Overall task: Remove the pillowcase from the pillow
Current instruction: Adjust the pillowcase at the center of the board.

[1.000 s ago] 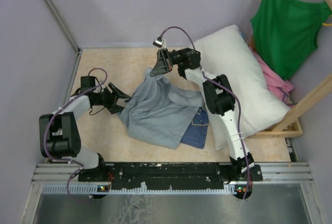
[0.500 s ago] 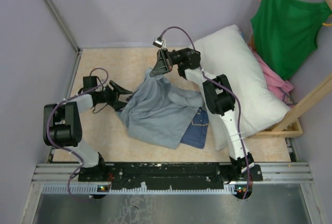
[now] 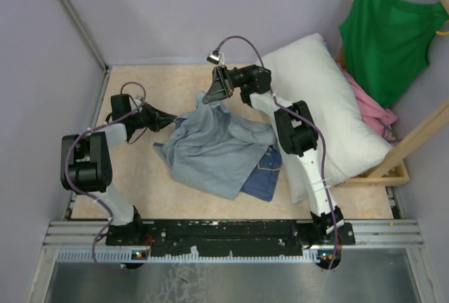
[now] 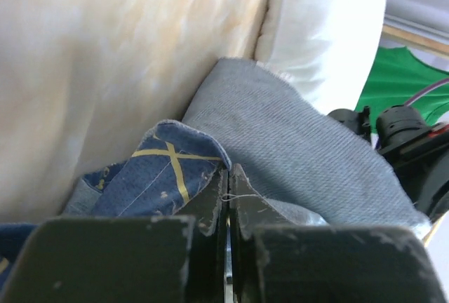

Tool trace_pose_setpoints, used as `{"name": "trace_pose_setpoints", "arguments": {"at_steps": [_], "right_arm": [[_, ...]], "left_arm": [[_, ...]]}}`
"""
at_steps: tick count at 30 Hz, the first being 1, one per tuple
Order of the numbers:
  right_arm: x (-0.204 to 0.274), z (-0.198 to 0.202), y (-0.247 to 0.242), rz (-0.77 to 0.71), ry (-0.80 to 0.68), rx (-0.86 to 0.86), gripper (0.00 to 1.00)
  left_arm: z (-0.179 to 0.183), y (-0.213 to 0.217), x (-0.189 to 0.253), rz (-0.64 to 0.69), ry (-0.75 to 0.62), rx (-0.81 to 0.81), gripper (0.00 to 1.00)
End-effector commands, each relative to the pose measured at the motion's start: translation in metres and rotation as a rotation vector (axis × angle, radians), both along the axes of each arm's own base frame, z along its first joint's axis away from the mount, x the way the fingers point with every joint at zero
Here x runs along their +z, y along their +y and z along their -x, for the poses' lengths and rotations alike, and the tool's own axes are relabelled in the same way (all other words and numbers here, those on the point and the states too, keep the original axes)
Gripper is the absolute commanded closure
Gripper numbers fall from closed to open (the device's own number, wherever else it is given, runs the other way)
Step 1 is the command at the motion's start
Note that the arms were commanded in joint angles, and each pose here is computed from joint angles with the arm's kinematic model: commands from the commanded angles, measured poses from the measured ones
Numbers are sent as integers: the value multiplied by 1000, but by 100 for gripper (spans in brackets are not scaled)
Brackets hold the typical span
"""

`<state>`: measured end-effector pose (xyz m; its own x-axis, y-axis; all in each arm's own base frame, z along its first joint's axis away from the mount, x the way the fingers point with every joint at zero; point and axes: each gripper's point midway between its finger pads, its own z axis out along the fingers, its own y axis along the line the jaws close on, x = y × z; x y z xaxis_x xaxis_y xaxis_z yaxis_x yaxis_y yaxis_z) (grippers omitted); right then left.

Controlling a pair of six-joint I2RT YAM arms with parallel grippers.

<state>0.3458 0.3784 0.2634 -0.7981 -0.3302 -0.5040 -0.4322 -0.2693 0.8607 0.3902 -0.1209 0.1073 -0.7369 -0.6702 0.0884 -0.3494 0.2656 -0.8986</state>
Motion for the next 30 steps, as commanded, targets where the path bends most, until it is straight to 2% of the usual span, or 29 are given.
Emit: {"name": "trace_pose_setpoints", "arguments": {"at_steps": [1,8,12,18,21,22,24,27,30], "right_arm": [[28,11,-1,-6,25,17,100],[30,1,2,-8,33,5,100],[32,-8,8,-10,48,-10,100],[57,-25,29,-9,25,-42,100],[58,-27,45,44,52,-67,100],[52,-27,51,51,5,-89,100],[38,-29,59,134,-54,-181,100],[8,-34,55,358,-222,-340,100],[-17,-30,40,537,-397,-411,99]], "left_arm": [[-35,16,43,-35,-148,28,100],[-52,69,76,-216,-214,158,100],[-61,91,114,-316,-326,232,100],[-79,119,231,-493,-650,376,100],[-81,131,296,-564,-824,457,100],[-81,133,314,-584,-871,477,100],[-82,134,344,-612,-962,484,100],[-88,127,375,-619,-1069,444,100],[-86,113,397,-602,-1164,388,100]]}}
